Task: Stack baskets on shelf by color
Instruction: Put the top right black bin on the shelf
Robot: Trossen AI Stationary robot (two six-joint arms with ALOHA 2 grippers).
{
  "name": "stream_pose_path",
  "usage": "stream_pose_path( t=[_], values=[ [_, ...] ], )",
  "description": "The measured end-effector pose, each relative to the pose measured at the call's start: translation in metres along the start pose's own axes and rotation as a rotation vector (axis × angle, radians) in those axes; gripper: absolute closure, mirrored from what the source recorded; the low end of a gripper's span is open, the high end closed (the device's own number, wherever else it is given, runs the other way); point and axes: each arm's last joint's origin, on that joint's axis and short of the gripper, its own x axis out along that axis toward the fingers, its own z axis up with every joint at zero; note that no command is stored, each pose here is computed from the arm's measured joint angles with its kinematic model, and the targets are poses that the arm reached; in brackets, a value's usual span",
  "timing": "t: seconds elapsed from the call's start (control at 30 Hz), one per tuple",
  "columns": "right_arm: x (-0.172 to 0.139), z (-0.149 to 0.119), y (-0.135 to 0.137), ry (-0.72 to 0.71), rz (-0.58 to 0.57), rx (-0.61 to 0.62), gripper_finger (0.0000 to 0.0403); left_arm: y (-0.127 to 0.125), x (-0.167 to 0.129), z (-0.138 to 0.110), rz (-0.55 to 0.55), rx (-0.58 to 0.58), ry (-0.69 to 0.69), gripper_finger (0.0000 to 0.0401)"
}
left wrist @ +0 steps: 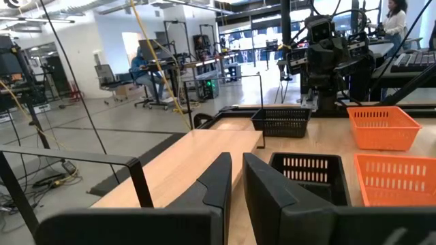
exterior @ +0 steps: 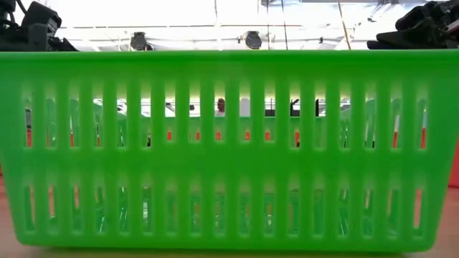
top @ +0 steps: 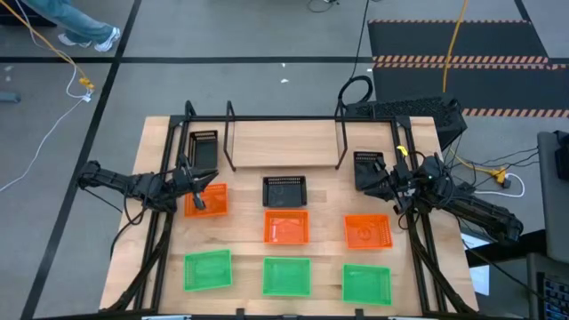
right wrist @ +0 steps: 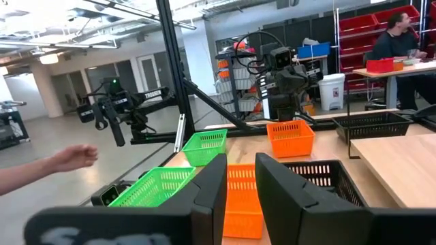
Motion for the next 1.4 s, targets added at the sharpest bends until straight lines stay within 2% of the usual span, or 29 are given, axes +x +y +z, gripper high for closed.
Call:
stream_pose_path(
  t=[0.3,0.57,0.63,0.7,0.8,0.9,1.03,1.1,1.2,1.3,1.4],
  values=[
    [0.000,0.001,0.000,-0.006,-0.002,-0.005,0.0332,0.000,0.000,0.000,0.000,0.000,0.000,0.0359],
    [-0.002,0.019,0.001,-0.197,-0.124,-0.121,0.0332,0.000,0.000,0.000,0.010,0.035,0.000,0.0359],
    [-0.004,0.024,-0.001,-0.286,-0.267,-0.131,0.0332,0.000,0.000,0.000,0.010,0.039,-0.001,0.0359],
    [-0.005,0.023,-0.007,-0.339,-0.427,-0.010,0.0332,0.001,0.000,0.002,0.013,0.027,-0.016,0.0359],
    [-0.004,0.013,-0.015,-0.257,-0.560,0.017,0.0332,0.002,0.000,0.007,0.022,-0.012,-0.062,0.0359],
    [-0.001,0.009,-0.017,-0.181,-0.526,-0.011,0.0332,0.003,-0.001,0.013,0.032,-0.065,-0.113,0.0359],
    [0.004,0.015,-0.012,-0.212,-0.302,0.068,0.0332,0.006,-0.002,0.022,0.049,-0.118,-0.191,0.0359],
    [0.005,0.020,-0.010,-0.242,-0.242,0.097,0.0332,0.009,-0.004,0.028,0.069,-0.111,-0.245,0.0359],
    [0.007,0.013,-0.016,-0.186,-0.321,0.168,0.0332,0.012,-0.006,0.036,0.096,-0.133,-0.322,0.0359],
    [0.010,0.013,-0.020,-0.113,-0.376,0.117,0.0332,0.013,-0.006,0.037,0.091,-0.179,-0.330,0.0359],
    [0.015,0.014,-0.024,-0.035,-0.400,0.143,0.0332,0.012,-0.006,0.035,0.079,-0.207,-0.311,0.0359]
  ],
)
